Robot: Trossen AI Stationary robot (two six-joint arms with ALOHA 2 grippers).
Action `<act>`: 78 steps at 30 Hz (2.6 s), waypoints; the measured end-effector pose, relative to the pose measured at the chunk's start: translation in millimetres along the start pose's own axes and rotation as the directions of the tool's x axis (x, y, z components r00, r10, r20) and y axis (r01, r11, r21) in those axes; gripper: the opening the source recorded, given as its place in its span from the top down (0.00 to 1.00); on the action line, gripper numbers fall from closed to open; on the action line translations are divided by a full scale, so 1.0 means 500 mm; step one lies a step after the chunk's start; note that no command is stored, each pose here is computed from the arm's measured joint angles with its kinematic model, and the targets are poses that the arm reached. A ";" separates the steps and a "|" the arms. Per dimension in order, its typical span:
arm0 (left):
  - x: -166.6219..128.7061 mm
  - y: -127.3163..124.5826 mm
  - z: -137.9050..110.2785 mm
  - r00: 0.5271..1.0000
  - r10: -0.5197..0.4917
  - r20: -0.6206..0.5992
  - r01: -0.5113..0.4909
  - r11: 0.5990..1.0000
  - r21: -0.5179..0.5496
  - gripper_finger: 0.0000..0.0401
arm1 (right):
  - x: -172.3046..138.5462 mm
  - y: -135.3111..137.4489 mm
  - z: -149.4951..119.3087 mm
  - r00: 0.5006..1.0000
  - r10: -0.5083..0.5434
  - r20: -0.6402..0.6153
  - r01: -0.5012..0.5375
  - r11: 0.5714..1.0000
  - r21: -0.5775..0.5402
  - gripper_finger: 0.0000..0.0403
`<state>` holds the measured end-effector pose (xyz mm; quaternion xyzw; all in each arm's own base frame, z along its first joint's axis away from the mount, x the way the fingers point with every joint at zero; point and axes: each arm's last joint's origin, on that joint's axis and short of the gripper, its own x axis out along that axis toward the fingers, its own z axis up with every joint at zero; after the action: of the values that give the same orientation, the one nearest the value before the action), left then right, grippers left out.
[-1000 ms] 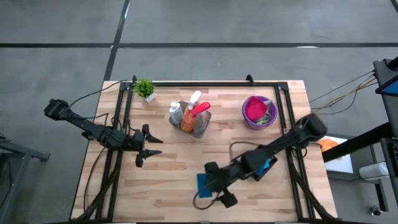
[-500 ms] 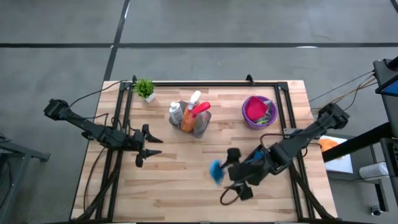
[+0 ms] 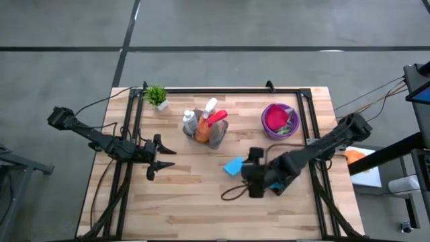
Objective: Pick & Place Kitchen Items
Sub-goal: Put the blue sponge into the black basket
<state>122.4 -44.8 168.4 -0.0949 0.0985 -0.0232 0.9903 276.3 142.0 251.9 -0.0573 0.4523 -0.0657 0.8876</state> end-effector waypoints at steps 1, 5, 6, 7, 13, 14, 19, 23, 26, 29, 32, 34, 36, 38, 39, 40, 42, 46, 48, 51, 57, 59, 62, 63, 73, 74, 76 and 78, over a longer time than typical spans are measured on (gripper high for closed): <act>0.000 0.000 0.000 1.000 0.000 0.000 0.000 1.000 0.000 0.42 | 0.013 0.005 -0.003 1.000 0.025 0.000 -0.025 1.000 -0.006 0.13; 0.000 0.000 0.000 1.000 0.000 0.000 0.000 1.000 0.001 0.42 | 0.025 0.010 0.000 0.999 -0.010 0.045 0.010 1.000 0.008 0.13; 0.000 0.000 0.000 1.000 0.000 0.000 0.000 1.000 0.004 0.42 | 0.031 0.011 0.001 0.999 -0.008 0.042 0.008 1.000 0.002 0.13; 0.000 0.000 0.000 1.000 0.002 0.001 -0.002 1.000 0.005 0.42 | 0.041 0.013 -0.001 1.000 -0.008 0.029 0.008 1.000 -0.013 0.13; 0.000 0.000 0.000 1.000 0.004 0.001 -0.004 1.000 0.007 0.42 | 0.133 0.029 -0.002 0.999 0.015 -0.048 -0.019 0.997 -0.074 0.13; 0.000 0.000 0.000 1.000 0.004 0.001 -0.004 1.000 0.007 0.42 | 0.150 0.032 -0.006 0.997 0.006 -0.071 -0.013 0.996 -0.086 0.13; 0.000 0.000 0.000 1.000 0.004 0.000 -0.004 1.000 0.007 0.42 | 0.217 0.050 -0.022 0.987 -0.041 -0.155 0.022 0.992 -0.127 0.13; 0.000 0.000 0.000 1.000 0.004 0.000 -0.004 1.000 0.008 0.42 | 0.253 0.065 -0.031 0.977 -0.077 -0.198 0.057 0.993 -0.104 0.13; 0.000 0.000 0.000 1.000 0.004 0.000 -0.004 1.000 0.008 0.42 | 0.268 0.072 -0.029 0.969 -0.111 -0.221 0.090 0.991 -0.100 0.13; 0.000 0.000 0.000 1.000 0.004 -0.001 -0.004 1.000 0.009 0.42 | 0.284 0.078 -0.031 0.951 -0.161 -0.263 0.136 0.985 -0.108 0.13; 0.000 0.000 -0.001 1.000 0.004 -0.002 -0.004 1.000 0.009 0.42 | 0.296 0.084 -0.029 0.934 -0.195 -0.301 0.166 0.979 -0.119 0.15; 0.000 0.000 -0.001 1.000 0.004 -0.003 -0.004 1.000 0.009 0.42 | 0.299 0.087 -0.025 0.925 -0.210 -0.317 0.181 0.976 -0.117 0.21; 0.000 0.000 -0.001 1.000 0.004 -0.003 -0.004 1.000 0.009 0.42 | 0.302 0.089 -0.023 0.920 -0.213 -0.329 0.186 0.976 -0.111 0.30; 0.000 0.000 -0.001 1.000 0.004 -0.003 -0.004 1.000 0.009 0.42 | 0.302 0.086 -0.022 0.914 -0.221 -0.341 0.195 0.975 -0.111 0.43; 0.000 0.000 -0.001 1.000 0.004 -0.003 -0.004 1.000 0.009 0.42 | 0.302 0.082 -0.023 0.909 -0.226 -0.351 0.199 0.974 -0.112 0.49; 0.000 0.000 -0.001 1.000 0.004 -0.003 -0.004 1.000 0.009 0.42 | 0.301 0.077 -0.024 0.901 -0.234 -0.365 0.206 0.972 -0.114 0.56; 0.000 0.000 -0.001 1.000 0.004 -0.003 -0.004 1.000 0.009 0.42 | 0.297 0.064 -0.027 0.882 -0.260 -0.394 0.226 0.965 -0.131 0.69; 0.000 0.000 -0.001 1.000 0.004 -0.003 -0.004 1.000 0.009 0.42 | 0.296 0.041 -0.033 0.846 -0.307 -0.435 0.259 0.951 -0.168 0.91; 0.000 0.000 -0.001 1.000 0.004 -0.003 -0.004 1.000 0.008 0.42 | 0.295 0.034 -0.034 0.837 -0.315 -0.448 0.273 0.949 -0.158 0.94; 0.000 0.000 -0.001 1.000 0.004 -0.003 -0.004 1.000 0.005 0.42 | 0.288 0.029 -0.035 0.821 -0.363 -0.441 0.312 0.932 -0.186 0.96; 0.000 0.000 -0.001 1.000 0.004 -0.003 -0.004 1.000 0.004 0.42 | 0.226 0.032 -0.008 0.788 -0.435 -0.436 0.355 0.899 -0.257 0.96; 0.000 0.000 -0.001 1.000 0.004 -0.003 -0.004 1.000 0.004 0.42 | 0.196 0.033 0.005 0.783 -0.445 -0.434 0.362 0.894 -0.263 0.96; 0.000 0.000 -0.001 1.000 0.004 -0.003 -0.004 1.000 0.004 0.42 | 0.139 0.033 0.030 0.798 -0.437 -0.414 0.372 0.899 -0.231 0.96; 0.000 0.000 -0.001 1.000 0.004 -0.003 -0.004 1.000 0.004 0.42 | 0.118 0.031 0.037 0.800 -0.437 -0.411 0.379 0.899 -0.218 0.96; 0.000 0.000 -0.001 1.000 0.004 -0.003 -0.004 1.000 0.004 0.42 | -0.030 0.042 0.035 0.821 -0.349 -0.451 0.396 0.918 0.009 0.96; 0.000 0.000 -0.001 1.000 0.004 -0.003 -0.004 1.000 0.004 0.42 | -0.033 0.049 0.030 0.822 -0.329 -0.464 0.386 0.922 0.030 0.96; 0.000 0.000 -0.001 1.000 0.004 -0.003 -0.004 1.000 0.004 0.42 | -0.036 0.063 0.018 0.818 -0.299 -0.492 0.375 0.925 0.061 0.96; 0.000 0.000 -0.001 1.000 0.004 -0.003 -0.004 1.000 0.004 0.42 | -0.037 0.076 0.007 0.808 -0.273 -0.522 0.371 0.924 0.090 0.96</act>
<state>122.4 -44.7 168.0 -0.0926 0.1001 -0.0218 0.9904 270.8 182.7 262.8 -0.0307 0.6420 -0.2706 0.7167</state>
